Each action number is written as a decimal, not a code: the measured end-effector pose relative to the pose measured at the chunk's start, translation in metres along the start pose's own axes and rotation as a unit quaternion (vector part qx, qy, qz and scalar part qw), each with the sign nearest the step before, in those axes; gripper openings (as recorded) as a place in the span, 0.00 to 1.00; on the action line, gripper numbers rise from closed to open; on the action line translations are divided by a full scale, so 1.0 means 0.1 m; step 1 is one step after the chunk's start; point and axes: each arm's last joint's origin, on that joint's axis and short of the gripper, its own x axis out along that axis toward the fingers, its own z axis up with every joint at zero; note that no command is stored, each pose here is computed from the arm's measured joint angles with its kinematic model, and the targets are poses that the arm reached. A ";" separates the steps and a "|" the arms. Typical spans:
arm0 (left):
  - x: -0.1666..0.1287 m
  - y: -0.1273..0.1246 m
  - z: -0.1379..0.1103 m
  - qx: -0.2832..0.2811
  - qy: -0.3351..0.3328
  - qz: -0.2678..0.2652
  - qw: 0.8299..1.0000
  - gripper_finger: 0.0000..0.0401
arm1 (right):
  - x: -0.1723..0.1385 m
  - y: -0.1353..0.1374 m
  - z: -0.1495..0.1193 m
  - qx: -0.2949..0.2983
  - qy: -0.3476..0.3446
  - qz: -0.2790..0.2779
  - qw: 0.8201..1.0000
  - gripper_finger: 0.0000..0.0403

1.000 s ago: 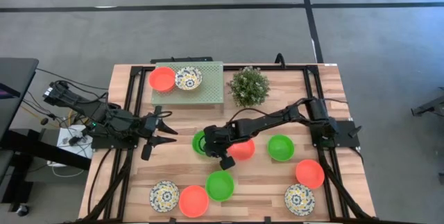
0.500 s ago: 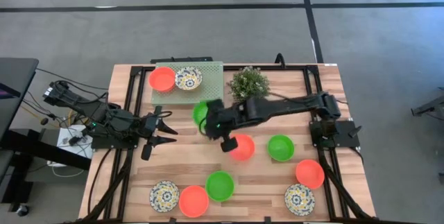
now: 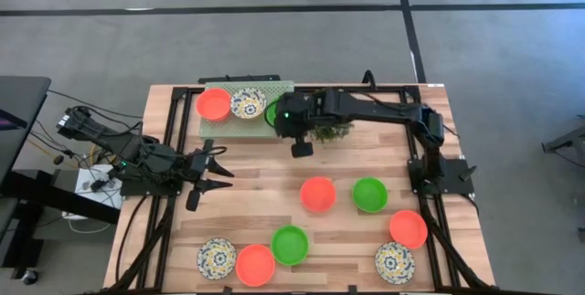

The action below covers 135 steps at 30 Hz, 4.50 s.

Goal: Pick & Place Mini bowls
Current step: Put the top left green bowl on the shelf, then stack the orange bowl on top of the orange bowl on the shelf

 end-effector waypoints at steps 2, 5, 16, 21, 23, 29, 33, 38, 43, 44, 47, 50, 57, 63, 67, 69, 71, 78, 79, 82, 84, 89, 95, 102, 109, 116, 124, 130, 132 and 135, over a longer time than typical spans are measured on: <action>0.00 0.00 0.00 0.001 0.000 0.000 1.000 0.28 | 0.03 -0.09 0.01 -0.001 -0.012 -0.011 1.000 0.00; 0.00 0.00 0.00 0.001 0.000 0.000 1.000 0.28 | 0.10 -0.18 -0.07 0.006 0.006 -0.010 1.000 0.00; 0.00 0.00 0.00 0.001 0.000 0.000 1.000 0.28 | 0.14 -0.39 -0.12 0.018 -0.019 -0.015 1.000 0.00; 0.00 0.00 0.00 0.001 0.000 0.000 1.000 0.28 | 0.14 -0.40 -0.14 0.024 -0.025 0.009 0.999 0.00; 0.00 0.00 0.00 0.001 0.000 0.000 1.000 0.28 | 0.14 -0.40 -0.14 0.024 -0.026 0.009 0.999 0.00; 0.00 0.00 0.00 0.001 0.000 0.000 1.000 0.28 | 0.14 -0.42 -0.15 0.029 -0.027 0.010 0.999 0.00; 0.00 0.00 0.00 0.000 0.000 0.000 1.000 0.28 | 0.15 -0.48 -0.18 0.039 -0.025 0.006 0.999 0.00; 0.00 0.00 0.00 0.000 0.000 0.000 1.000 0.28 | 0.16 -0.55 -0.23 0.060 -0.036 0.029 0.997 0.00; 0.00 0.00 0.00 0.000 0.000 0.000 1.000 0.28 | 0.16 -0.56 -0.23 0.059 -0.040 0.035 0.997 0.00; 0.00 0.00 0.00 0.000 0.000 0.000 1.000 0.28 | 0.16 -0.56 -0.23 0.059 -0.039 0.035 0.997 0.00; 0.00 0.00 0.00 0.000 0.000 0.000 1.000 0.28 | 0.16 -0.56 -0.23 0.058 -0.039 0.035 0.997 0.00; 0.00 0.00 0.00 0.000 0.000 0.000 1.000 0.28 | 0.16 -0.56 -0.23 0.058 -0.039 0.035 0.997 0.00; 0.00 0.00 0.00 0.000 0.000 0.000 1.000 0.28 | 0.17 -0.57 -0.24 0.069 -0.036 0.036 0.996 0.00; 0.00 0.00 0.00 -0.002 0.000 0.000 1.000 0.28 | 0.40 -0.54 -0.28 0.062 -0.021 0.039 0.997 0.00; 0.00 0.00 0.00 -0.002 0.000 0.000 1.000 0.28 | 0.45 -0.53 -0.28 0.053 -0.017 0.032 0.998 0.00; 0.00 0.00 0.00 -0.002 -0.001 0.000 1.000 0.28 | 0.45 -0.52 -0.26 0.047 -0.021 0.029 0.998 0.00; 0.00 0.00 0.00 -0.002 0.000 0.000 1.000 0.28 | 0.44 -0.53 -0.26 0.045 -0.024 0.026 0.998 0.00; 0.00 0.00 0.00 0.000 -0.001 0.000 1.000 0.28 | 0.44 -0.59 -0.29 0.051 -0.028 0.021 0.998 0.02; 0.00 0.00 0.00 0.000 -0.001 0.000 1.000 0.28 | 0.45 -0.59 -0.29 0.051 -0.029 0.021 0.998 0.02; 0.00 0.00 0.00 0.000 -0.001 0.000 1.000 0.28 | 0.45 -0.59 -0.28 0.052 -0.030 0.020 0.998 0.04; 0.00 0.00 0.00 0.000 -0.001 0.000 1.000 0.28 | 0.45 -0.57 -0.28 0.050 -0.028 0.022 0.998 0.05; 0.00 0.00 0.00 -0.012 -0.001 0.000 1.000 0.28 | 0.44 -0.51 -0.26 0.048 -0.024 0.028 0.998 0.11; 0.00 -0.01 0.00 -0.048 0.003 -0.017 0.999 0.28 | 0.39 -0.45 -0.17 0.041 -0.026 0.009 0.999 0.19; 0.17 -0.07 -0.07 -0.071 0.046 -0.029 0.996 0.28 | 0.37 -0.35 -0.11 0.030 -0.005 -0.032 0.999 0.27; 0.63 -0.28 -0.30 -0.064 0.144 -0.069 0.985 0.28 | 0.32 -0.08 0.02 -0.004 0.017 -0.067 0.998 0.32; 0.94 -0.57 -0.48 -0.075 0.170 -0.106 0.977 0.28 | 0.01 0.21 0.20 -0.055 0.035 -0.117 0.991 0.33; 1.25 -0.69 -0.78 -0.137 0.232 -0.094 0.958 0.28 | -0.52 0.46 0.49 -0.073 -0.014 -0.158 0.985 0.32; 1.37 -0.87 -0.90 -0.145 0.233 -0.139 0.952 0.28 | -0.80 0.59 0.60 -0.078 -0.040 -0.186 0.979 0.32; 1.39 -0.92 -0.95 -0.148 0.237 -0.141 0.950 0.28 | -0.84 0.62 0.61 -0.074 -0.048 -0.184 0.979 0.32; 1.42 -0.97 -1.05 -0.142 0.255 -0.139 0.946 0.28 | -0.86 0.67 0.63 -0.061 -0.056 -0.180 0.980 0.32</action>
